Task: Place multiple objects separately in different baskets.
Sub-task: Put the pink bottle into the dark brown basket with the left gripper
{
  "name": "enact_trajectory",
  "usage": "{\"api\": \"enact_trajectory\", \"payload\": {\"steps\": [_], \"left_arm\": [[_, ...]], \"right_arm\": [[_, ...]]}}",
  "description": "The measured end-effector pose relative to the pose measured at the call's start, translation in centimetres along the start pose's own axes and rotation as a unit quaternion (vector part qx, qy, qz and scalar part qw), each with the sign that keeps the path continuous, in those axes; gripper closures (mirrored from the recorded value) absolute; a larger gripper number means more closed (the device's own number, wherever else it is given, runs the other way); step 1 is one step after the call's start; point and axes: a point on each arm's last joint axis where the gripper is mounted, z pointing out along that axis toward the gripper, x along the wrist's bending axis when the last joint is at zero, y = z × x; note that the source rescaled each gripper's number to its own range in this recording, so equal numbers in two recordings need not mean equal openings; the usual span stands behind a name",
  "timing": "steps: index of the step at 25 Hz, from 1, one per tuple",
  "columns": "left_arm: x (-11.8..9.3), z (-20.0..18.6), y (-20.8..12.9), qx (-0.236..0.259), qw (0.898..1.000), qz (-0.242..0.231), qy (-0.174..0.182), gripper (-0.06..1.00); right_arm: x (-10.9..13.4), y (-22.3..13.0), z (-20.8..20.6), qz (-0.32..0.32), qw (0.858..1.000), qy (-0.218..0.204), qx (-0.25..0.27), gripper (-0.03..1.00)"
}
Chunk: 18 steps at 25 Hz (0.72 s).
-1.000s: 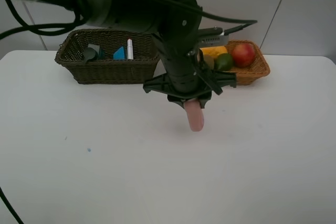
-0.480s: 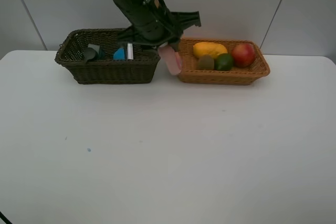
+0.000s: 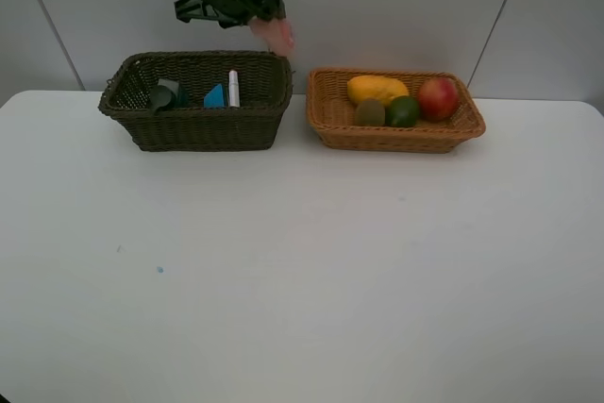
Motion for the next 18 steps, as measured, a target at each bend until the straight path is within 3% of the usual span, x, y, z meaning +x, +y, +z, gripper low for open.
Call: {"api": "enact_trajectory", "payload": {"steps": [6, 12, 18], "left_arm": [[2.5, 2.4, -0.4, -0.003, 1.000, 0.017, 0.018, 0.67], [3.5, 4.1, -1.4, 0.006, 0.998, 0.053, 0.031, 0.67], [4.3, 4.3, -1.2, 0.004, 0.998, 0.055, 0.036, 0.67]], "right_arm": [[0.0, 0.0, 0.0, 0.000, 1.000, 0.000, 0.000, -0.03], [0.0, 0.0, 0.0, 0.000, 1.000, 0.000, 0.000, -0.03], [0.0, 0.0, 0.0, 0.000, 1.000, 0.000, 0.000, -0.03]]}}
